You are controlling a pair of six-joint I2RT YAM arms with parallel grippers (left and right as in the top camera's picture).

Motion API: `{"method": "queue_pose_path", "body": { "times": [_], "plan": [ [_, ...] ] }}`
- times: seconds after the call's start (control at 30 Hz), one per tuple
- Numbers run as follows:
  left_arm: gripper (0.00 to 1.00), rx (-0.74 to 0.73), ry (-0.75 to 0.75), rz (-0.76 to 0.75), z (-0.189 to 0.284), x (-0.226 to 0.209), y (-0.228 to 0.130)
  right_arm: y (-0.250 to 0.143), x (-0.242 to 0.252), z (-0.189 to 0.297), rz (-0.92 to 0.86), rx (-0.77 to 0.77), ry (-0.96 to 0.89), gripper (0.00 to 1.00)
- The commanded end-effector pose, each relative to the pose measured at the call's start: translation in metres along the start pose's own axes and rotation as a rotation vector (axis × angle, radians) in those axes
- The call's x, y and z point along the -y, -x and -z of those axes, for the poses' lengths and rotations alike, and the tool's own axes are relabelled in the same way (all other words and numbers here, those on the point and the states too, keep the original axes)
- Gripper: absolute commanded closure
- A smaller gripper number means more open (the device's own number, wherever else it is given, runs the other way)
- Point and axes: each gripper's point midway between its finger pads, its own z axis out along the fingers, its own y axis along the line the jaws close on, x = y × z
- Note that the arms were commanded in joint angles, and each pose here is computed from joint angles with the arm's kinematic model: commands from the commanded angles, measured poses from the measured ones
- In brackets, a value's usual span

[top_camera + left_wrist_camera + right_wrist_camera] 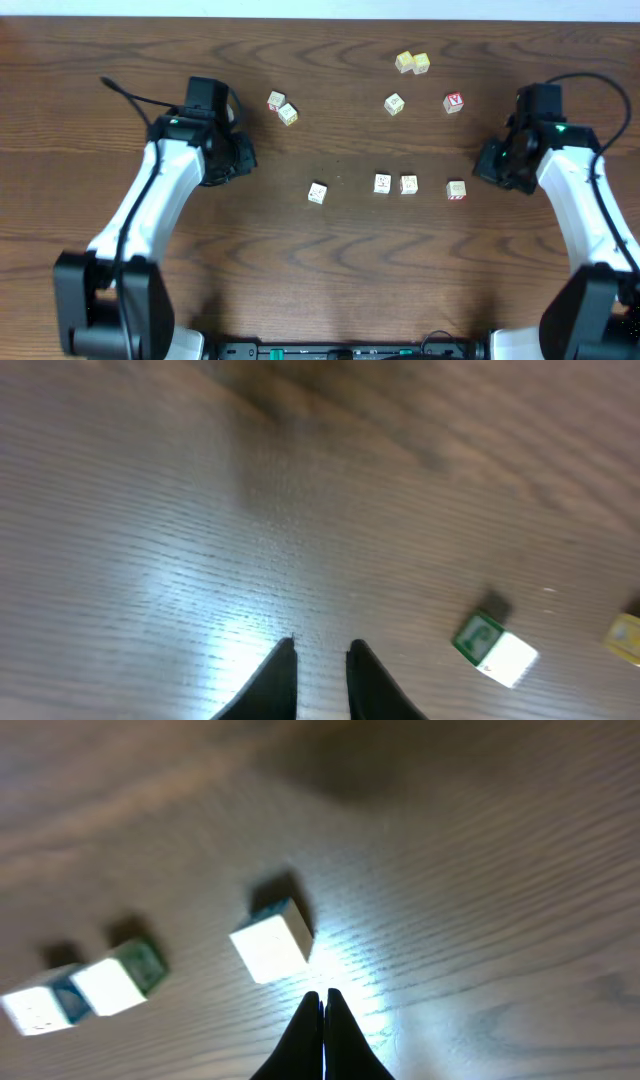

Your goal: Lift 4 blocks

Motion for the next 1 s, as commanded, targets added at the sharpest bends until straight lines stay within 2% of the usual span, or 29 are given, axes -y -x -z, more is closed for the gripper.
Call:
{"method": "queue_pose_path", "body": {
  "times": [0.0, 0.13, 0.23, 0.47, 0.6, 0.7, 0.83, 0.97],
  "plan": [
    [0.91, -0.081, -0.004, 0.000, -0.032, -0.002, -0.009, -0.007, 0.003, -0.024, 0.013, -0.057, -0.009, 0.99],
    [0.93, -0.157, -0.134, -0.042, -0.056, 0.018, -0.016, -0.008, 0.000, -0.052, 0.037, -0.098, 0.000, 0.99],
    [0.92, -0.193, -0.174, -0.034, -0.066, 0.024, -0.021, -0.013, -0.005, -0.067, 0.033, -0.142, 0.025, 0.99],
    [0.93, -0.225, -0.174, -0.064, -0.080, 0.035, -0.032, -0.021, -0.025, -0.093, 0.102, -0.208, 0.150, 0.99],
    [0.93, -0.231, -0.181, -0.123, -0.088, 0.056, -0.044, -0.021, -0.039, -0.092, 0.099, -0.214, 0.227, 0.99],
    [0.93, -0.221, -0.172, -0.094, -0.091, 0.068, -0.047, -0.025, -0.049, -0.089, 0.094, -0.233, 0.290, 0.99],
    [0.93, -0.188, -0.185, -0.098, -0.093, 0.083, -0.046, -0.033, -0.057, -0.087, 0.069, -0.264, 0.306, 0.99],
    [0.93, -0.170, -0.140, -0.068, -0.095, 0.080, -0.046, -0.040, -0.067, -0.087, 0.041, -0.283, 0.298, 0.99]
  ]
}}
